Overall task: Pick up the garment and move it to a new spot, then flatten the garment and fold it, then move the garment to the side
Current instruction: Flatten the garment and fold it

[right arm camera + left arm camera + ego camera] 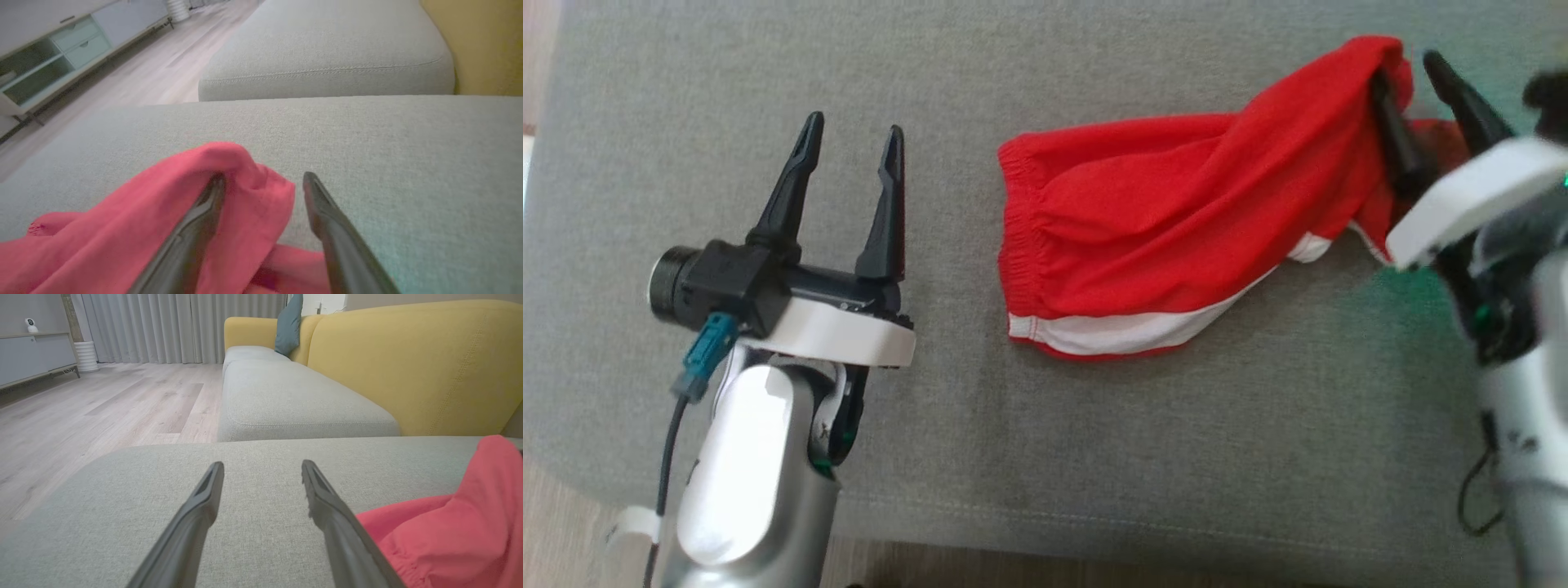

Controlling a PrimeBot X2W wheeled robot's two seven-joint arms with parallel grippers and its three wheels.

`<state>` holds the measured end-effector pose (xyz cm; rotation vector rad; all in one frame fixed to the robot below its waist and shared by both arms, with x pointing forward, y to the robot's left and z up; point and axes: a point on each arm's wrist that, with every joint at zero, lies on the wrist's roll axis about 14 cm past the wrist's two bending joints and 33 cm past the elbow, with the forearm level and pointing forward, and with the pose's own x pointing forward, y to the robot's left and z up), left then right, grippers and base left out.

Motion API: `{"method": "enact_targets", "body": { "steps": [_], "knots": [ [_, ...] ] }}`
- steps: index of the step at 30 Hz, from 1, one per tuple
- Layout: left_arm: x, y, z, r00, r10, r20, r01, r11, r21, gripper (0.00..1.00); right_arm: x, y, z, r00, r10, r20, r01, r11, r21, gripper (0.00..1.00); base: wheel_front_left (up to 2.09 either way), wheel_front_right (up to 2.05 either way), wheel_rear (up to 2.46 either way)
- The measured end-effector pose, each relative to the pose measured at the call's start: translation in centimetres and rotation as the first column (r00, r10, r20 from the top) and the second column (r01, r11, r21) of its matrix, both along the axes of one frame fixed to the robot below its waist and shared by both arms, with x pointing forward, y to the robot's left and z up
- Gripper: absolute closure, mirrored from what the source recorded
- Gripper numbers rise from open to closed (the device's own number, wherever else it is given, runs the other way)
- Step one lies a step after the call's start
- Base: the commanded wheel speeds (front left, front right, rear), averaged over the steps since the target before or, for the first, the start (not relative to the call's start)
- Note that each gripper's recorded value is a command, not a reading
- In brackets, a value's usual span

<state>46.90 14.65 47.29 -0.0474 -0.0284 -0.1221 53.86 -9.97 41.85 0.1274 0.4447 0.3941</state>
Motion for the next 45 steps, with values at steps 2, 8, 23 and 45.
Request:
{"method": "enact_targets", "body": {
  "steps": [2,8,23,45],
  "knots": [
    [-0.1,-0.1,0.3,1.000,-0.001,0.007,0.001,1.000,0.002,0.00,-0.8,-0.3,0.1,0.999,-0.037,0.031,0.036,0.999,0.036,0.00,0.00,0.00,0.00],
    [-1.3,-0.7,0.2,1.000,-0.011,-0.006,0.011,1.000,-0.010,0.00,-4.2,-2.9,0.7,0.985,-0.139,0.106,0.133,0.989,0.067,0.00,0.00,0.00,0.00],
    [-4.6,-0.9,1.4,1.000,-0.006,0.004,0.006,1.000,-0.011,0.00,-11.7,-4.8,7.0,0.916,-0.220,0.336,0.216,0.975,0.050,0.00,0.00,0.00,0.00],
    [-4.8,-1.3,1.1,1.000,-0.015,-0.001,0.015,1.000,-0.001,0.00,-13.5,-2.2,2.8,0.980,-0.144,0.138,0.142,0.990,0.024,0.00,0.00,0.00,0.00]
  ]
}}
